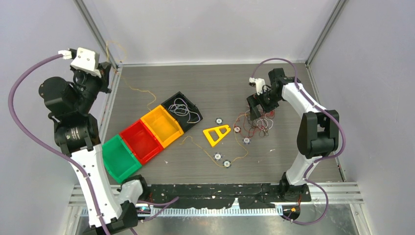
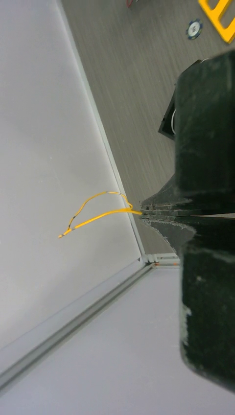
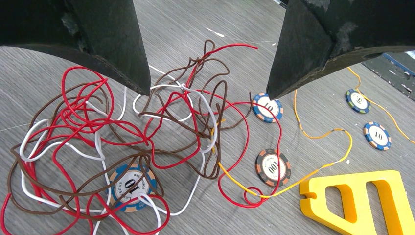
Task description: Untangle the cables
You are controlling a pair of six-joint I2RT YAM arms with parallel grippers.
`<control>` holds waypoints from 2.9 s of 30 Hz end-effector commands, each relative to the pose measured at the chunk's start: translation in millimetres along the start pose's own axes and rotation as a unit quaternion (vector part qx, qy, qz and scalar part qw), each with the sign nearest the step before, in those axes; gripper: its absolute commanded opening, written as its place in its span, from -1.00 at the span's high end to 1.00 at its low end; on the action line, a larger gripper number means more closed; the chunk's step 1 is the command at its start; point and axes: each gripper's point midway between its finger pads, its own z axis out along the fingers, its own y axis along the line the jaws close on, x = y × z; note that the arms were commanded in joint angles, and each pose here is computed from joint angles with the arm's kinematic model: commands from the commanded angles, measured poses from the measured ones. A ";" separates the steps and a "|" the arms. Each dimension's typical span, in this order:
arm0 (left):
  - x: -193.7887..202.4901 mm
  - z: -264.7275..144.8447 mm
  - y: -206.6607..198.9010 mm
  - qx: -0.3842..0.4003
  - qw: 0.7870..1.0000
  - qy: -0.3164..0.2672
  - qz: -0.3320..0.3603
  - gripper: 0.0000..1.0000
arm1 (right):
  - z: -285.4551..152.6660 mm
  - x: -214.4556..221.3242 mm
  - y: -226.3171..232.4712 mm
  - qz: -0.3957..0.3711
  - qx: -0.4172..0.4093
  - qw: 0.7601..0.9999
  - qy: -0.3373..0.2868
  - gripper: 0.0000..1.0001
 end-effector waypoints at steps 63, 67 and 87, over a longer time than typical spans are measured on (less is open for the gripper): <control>141.4 -45.0 -170.8 0.347 0.900 0.256 -0.069 1.00 | -3.1 16.5 1.4 -0.001 0.009 1.000 0.015 -0.91; 133.1 -57.5 -184.1 0.366 0.891 0.257 -0.084 1.00 | -3.0 17.9 2.9 -0.002 0.008 1.000 0.015 -0.90; 193.0 12.6 -174.1 0.270 0.918 0.262 -0.123 1.00 | -1.6 20.9 5.3 0.001 0.003 1.000 0.016 -0.90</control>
